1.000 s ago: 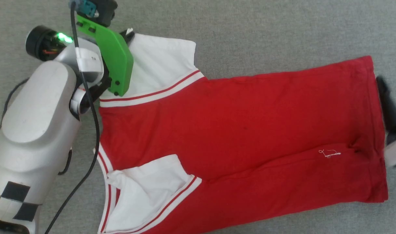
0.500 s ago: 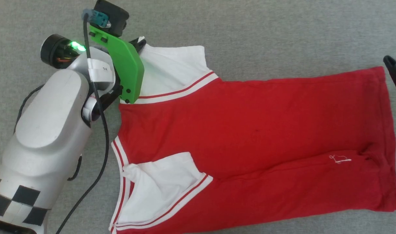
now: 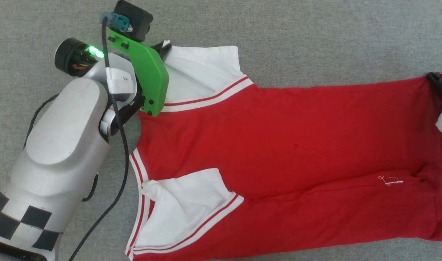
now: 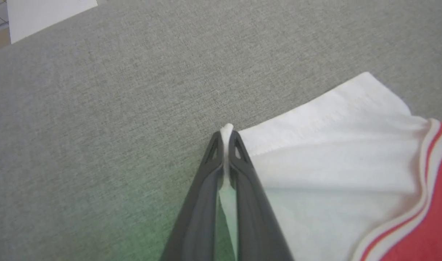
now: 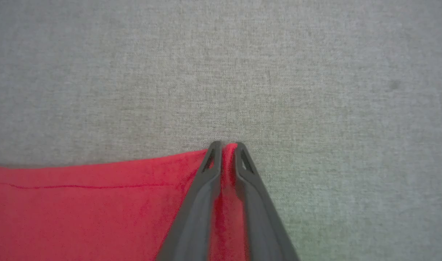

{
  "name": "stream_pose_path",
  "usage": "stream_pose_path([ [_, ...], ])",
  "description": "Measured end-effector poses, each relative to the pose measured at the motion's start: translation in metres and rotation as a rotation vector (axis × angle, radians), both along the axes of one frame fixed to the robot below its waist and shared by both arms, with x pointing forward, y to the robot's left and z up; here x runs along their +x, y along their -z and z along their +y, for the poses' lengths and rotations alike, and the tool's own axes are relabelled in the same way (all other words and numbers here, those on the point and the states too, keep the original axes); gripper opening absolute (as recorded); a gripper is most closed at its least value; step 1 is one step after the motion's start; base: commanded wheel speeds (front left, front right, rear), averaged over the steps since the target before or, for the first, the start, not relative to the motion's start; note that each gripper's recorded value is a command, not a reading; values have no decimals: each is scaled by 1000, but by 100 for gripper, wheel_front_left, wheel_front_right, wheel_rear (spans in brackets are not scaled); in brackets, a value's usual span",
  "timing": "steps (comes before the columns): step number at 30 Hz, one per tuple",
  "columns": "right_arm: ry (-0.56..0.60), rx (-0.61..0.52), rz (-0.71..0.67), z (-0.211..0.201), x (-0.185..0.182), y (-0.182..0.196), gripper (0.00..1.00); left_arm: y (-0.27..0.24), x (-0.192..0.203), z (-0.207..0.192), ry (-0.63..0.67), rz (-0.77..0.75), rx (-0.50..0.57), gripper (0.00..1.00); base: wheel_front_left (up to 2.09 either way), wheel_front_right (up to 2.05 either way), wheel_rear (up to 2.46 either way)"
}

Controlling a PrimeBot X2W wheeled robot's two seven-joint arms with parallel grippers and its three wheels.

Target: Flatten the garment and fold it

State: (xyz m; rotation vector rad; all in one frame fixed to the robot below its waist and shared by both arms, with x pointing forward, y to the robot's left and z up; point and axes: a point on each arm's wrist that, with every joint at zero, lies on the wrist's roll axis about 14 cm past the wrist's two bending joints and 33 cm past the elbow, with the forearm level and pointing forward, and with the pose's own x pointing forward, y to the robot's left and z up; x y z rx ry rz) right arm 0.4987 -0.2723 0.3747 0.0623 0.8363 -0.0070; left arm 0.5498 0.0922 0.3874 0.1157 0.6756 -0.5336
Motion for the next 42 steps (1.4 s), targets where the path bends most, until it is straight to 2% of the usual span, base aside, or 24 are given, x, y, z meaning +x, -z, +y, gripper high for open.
stream_pose_path([
  [5,2,-3,-47,-2,5,-8,0,-19,10,3,-44,-73,-56,0,0,0,0],
  [11,15,12,-159,-7,4,-40,0,-54,6,10,-102,-179,-157,0,0,0,0],
  [18,46,48,-274,-9,-24,-75,0,-93,-31,18,-117,-290,-235,0,0,0,0],
  [24,72,86,-318,-4,-59,-86,0,-119,-78,20,-144,-368,-310,0,0,0,0],
  [28,88,118,-316,4,-78,-81,0,-109,-112,21,-162,-337,-321,0,0,0,0],
  [33,107,160,-265,15,-101,-59,0,-73,-153,23,-194,-226,-312,0,0,0,0],
  [39,139,175,-210,16,-125,-37,0,-36,-182,28,-235,-108,-274,0,0,0,0],
  [40,142,172,-206,16,-128,-35,14,-31,-185,29,-247,-93,-271,0,0,0,0],
  [41,145,169,-205,15,-130,-34,100,-28,-188,30,-256,-87,-268,0,0,0,0],
  [42,153,168,-204,14,-132,-33,100,-25,-190,31,-264,-82,-262,41,0,0,0],
])
